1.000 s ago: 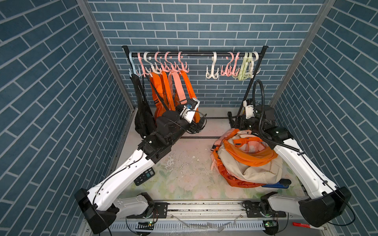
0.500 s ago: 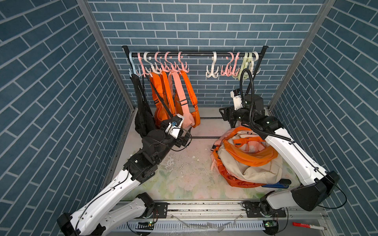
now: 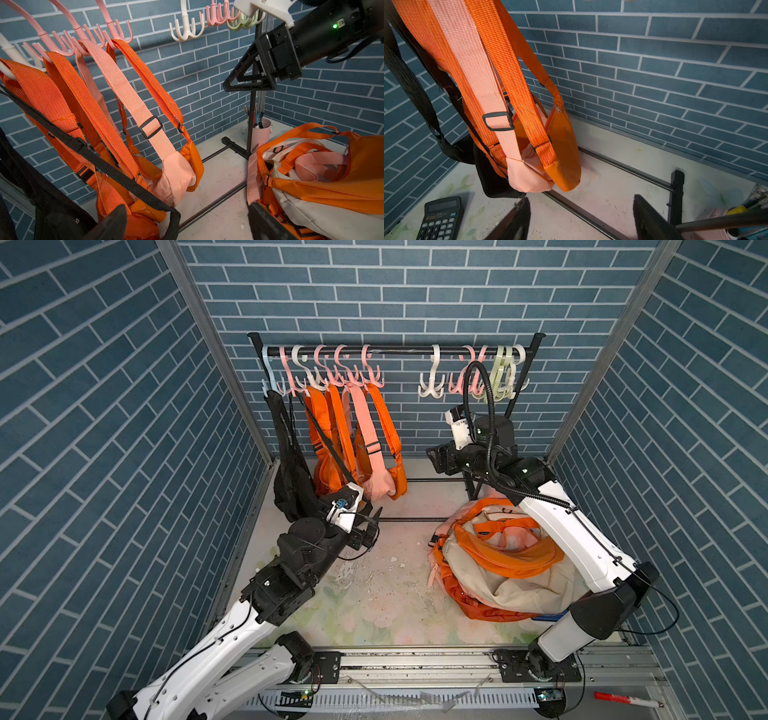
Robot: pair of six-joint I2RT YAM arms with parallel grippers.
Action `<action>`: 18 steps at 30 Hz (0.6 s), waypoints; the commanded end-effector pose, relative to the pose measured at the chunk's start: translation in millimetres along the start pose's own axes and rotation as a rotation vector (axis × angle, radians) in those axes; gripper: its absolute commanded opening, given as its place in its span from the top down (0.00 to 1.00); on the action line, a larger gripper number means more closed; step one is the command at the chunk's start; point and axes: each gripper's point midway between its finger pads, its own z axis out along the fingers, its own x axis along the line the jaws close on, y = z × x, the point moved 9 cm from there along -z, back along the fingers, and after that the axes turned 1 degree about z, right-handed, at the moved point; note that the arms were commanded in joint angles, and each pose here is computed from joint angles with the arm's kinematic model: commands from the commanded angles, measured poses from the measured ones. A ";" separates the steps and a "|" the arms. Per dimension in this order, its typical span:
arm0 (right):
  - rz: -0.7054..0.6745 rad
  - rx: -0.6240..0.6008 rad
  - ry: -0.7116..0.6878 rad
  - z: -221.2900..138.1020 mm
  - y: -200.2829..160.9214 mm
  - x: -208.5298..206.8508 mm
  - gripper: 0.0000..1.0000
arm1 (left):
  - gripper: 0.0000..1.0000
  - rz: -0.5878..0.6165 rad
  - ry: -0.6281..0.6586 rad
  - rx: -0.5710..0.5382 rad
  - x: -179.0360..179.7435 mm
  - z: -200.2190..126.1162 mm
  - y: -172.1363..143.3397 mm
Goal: Take the bag off the hook
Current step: Pick up the bag from the hook.
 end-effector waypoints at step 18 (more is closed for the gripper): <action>-0.100 0.037 0.109 61.1 33.4 38.9 0.23 | 0.04 0.003 0.037 -0.019 2.8 -0.2 -4.3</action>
